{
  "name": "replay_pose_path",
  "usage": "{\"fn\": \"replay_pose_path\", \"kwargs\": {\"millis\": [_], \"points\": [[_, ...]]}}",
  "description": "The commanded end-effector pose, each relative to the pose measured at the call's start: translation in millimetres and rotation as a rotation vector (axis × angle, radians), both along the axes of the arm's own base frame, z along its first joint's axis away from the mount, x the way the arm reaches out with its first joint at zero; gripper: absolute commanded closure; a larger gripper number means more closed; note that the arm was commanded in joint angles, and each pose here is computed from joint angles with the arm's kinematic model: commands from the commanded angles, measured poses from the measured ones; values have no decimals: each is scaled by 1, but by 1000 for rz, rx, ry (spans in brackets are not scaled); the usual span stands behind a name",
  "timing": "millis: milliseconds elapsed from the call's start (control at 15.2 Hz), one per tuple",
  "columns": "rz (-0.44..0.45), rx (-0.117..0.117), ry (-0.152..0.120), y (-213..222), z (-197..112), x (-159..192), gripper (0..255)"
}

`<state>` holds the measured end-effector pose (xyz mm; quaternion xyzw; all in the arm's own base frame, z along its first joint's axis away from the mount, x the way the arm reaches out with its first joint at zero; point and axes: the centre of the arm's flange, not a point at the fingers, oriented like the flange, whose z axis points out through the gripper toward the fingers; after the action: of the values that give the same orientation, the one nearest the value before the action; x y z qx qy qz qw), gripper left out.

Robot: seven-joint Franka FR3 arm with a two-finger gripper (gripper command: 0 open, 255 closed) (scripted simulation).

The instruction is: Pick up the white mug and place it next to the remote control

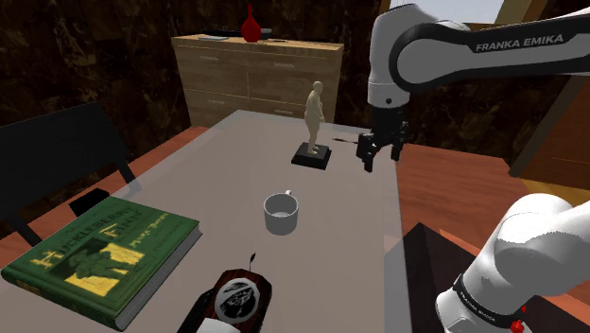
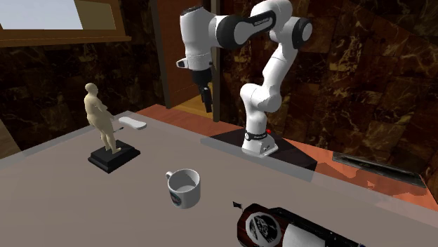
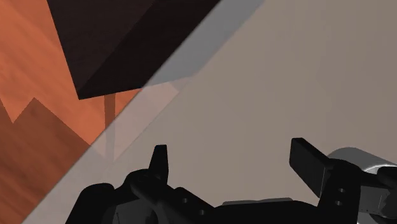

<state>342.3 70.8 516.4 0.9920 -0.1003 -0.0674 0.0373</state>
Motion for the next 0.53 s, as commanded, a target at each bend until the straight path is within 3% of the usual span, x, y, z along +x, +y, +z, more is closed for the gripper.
{"fn": "replay_pose_path", "kwargs": {"millis": [0, 462], "points": [[-7, 3, -4, 20, -11, 15, 0], [-28, 10, -15, 87, -51, 61, 0]]}}
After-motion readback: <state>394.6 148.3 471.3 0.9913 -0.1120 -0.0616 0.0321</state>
